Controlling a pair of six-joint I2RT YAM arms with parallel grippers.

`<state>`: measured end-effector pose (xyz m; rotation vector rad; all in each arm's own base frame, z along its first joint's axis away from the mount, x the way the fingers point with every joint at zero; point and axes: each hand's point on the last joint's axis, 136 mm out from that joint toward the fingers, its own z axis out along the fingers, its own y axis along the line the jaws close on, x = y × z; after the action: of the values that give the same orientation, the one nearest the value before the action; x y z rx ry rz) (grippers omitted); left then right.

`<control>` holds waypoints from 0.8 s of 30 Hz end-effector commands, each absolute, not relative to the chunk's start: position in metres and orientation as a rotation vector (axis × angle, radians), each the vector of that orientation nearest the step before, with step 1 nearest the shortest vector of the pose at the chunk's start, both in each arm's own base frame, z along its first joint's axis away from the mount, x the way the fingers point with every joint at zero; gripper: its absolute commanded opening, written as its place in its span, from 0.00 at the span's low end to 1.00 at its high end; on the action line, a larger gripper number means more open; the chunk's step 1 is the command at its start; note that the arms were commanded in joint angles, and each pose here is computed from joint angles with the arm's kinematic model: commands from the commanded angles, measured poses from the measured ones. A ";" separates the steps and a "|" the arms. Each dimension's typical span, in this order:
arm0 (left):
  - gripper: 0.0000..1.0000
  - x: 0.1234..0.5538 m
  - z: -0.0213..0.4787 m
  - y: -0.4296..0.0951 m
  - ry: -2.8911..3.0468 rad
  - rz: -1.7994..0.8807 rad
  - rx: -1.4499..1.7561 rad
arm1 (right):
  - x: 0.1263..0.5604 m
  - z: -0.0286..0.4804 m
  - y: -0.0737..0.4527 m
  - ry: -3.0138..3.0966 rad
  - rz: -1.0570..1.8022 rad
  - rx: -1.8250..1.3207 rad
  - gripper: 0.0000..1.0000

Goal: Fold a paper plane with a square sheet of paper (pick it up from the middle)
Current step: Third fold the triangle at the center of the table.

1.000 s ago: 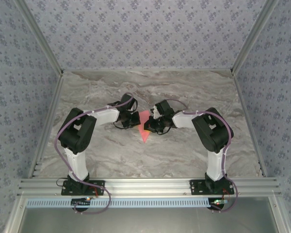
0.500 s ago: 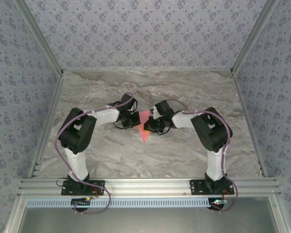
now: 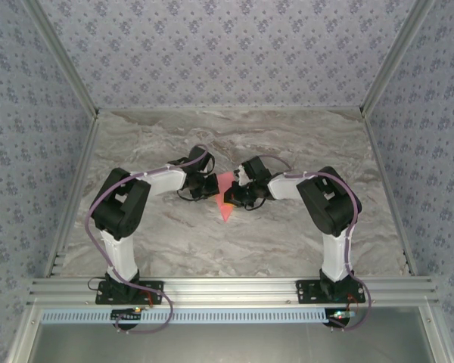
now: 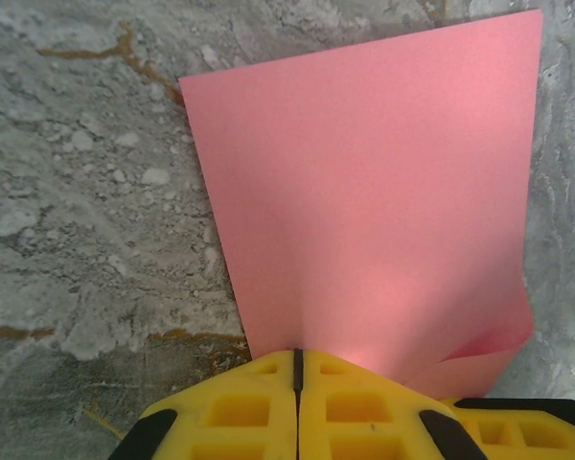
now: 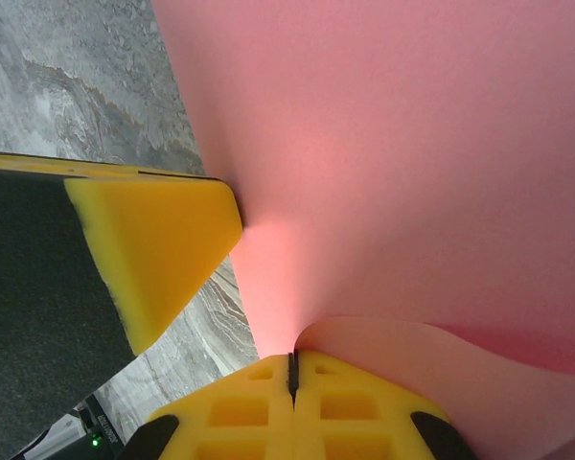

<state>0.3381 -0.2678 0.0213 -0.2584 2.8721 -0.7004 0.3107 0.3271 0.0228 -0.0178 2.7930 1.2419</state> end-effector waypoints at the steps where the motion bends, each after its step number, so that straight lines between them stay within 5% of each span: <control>1: 0.06 0.327 0.002 -0.266 2.941 -0.659 -0.261 | 0.310 0.016 0.330 2.801 1.250 -0.024 0.03; 12: 0.05 0.329 0.007 -0.267 2.935 -0.662 -0.256 | 0.306 0.005 0.322 2.846 1.186 -0.016 0.06; 20: 0.12 0.345 0.048 -0.243 2.835 -0.635 -0.360 | 0.299 -0.009 0.314 2.896 1.114 0.002 0.30; 24: 0.14 0.345 0.059 -0.219 2.795 -0.605 -0.451 | 0.299 -0.009 0.313 2.897 1.107 0.002 0.33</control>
<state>0.3459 -0.2397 0.0383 -0.3720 2.8399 -0.6429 0.3105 0.3329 0.0292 -0.0598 2.7748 1.2827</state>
